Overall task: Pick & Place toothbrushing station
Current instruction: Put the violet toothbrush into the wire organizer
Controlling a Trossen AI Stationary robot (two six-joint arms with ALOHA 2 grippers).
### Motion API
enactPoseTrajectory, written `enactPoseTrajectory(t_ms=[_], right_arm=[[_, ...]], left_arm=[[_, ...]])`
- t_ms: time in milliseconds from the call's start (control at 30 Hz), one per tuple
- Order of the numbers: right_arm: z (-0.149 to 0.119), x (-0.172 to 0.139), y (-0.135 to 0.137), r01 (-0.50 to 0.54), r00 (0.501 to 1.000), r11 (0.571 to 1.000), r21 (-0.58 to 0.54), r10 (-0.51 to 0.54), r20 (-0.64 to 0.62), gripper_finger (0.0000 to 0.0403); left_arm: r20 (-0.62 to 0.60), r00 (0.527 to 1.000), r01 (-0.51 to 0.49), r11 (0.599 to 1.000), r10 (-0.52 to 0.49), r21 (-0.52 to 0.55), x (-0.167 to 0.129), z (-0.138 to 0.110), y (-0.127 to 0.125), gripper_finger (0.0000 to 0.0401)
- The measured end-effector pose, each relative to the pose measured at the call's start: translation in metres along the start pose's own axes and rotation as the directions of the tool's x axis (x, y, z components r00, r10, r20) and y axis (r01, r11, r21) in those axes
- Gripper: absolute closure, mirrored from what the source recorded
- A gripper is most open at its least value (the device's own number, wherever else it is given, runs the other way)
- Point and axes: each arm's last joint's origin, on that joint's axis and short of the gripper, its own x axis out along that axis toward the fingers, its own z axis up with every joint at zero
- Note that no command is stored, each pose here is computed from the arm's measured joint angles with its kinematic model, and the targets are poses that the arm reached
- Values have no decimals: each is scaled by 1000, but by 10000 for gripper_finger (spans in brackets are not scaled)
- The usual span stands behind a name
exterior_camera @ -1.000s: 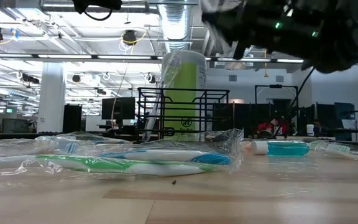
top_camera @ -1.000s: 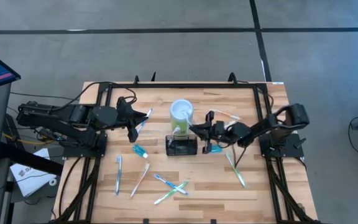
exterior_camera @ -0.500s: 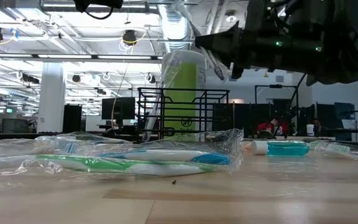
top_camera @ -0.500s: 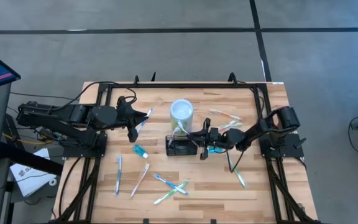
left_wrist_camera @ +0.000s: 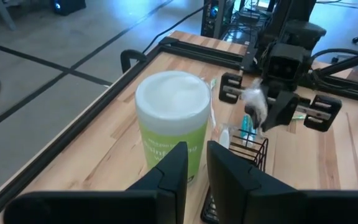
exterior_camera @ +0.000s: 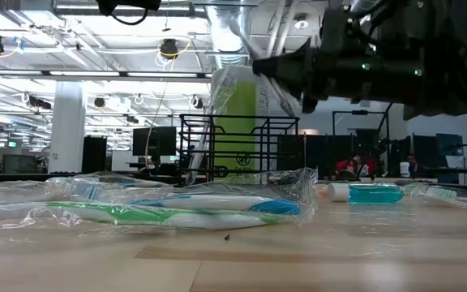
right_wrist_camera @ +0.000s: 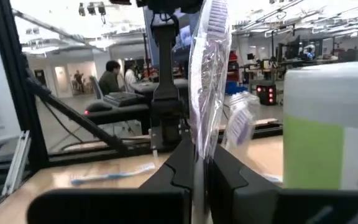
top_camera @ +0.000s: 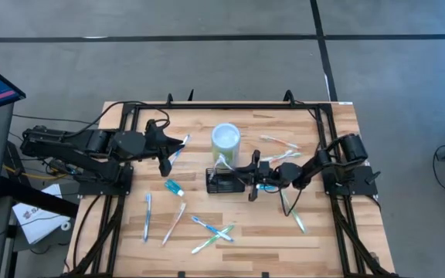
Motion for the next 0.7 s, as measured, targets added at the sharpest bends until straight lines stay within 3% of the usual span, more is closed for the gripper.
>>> enactPoseTrajectory(t_ms=[700], right_arm=[[-11,0,3,8,999,1000,-14,-9,-38,382]], left_arm=[[13,1000,4,1000,-4,-8,0,1,0,348]])
